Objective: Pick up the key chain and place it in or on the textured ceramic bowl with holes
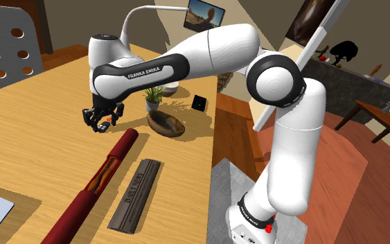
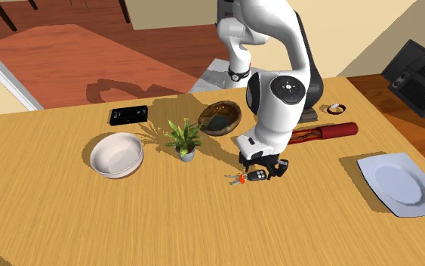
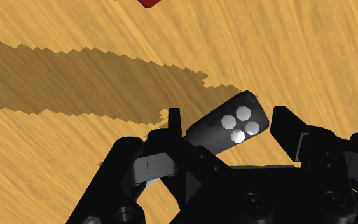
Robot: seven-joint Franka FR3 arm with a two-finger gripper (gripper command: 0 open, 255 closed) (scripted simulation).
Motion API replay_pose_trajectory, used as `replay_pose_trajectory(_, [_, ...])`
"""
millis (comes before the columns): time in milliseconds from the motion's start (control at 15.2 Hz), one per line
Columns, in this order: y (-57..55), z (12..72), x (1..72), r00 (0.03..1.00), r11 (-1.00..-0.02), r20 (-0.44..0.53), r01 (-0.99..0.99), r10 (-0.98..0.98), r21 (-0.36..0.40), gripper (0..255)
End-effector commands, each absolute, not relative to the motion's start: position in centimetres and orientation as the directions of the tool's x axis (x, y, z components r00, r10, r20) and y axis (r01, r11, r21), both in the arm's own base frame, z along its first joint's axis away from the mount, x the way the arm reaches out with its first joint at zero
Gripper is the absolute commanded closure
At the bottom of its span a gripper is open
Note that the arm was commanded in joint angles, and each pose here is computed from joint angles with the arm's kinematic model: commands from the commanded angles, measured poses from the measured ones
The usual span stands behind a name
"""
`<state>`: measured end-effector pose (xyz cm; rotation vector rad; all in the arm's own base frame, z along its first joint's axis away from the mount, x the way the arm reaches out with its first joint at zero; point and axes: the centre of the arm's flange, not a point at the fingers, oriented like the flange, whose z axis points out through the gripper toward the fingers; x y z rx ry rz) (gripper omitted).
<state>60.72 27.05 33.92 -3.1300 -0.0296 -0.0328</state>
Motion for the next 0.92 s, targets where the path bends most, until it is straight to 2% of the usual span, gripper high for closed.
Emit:
replay_pose_trajectory(0, [27.0,33.9,60.7,1.0,-1.0,0.021,0.019,0.019,-0.011,255])
replay_pose_trajectory(858, [27.0,40.3,60.7,1.0,-1.0,0.021,0.019,0.019,-0.011,255])
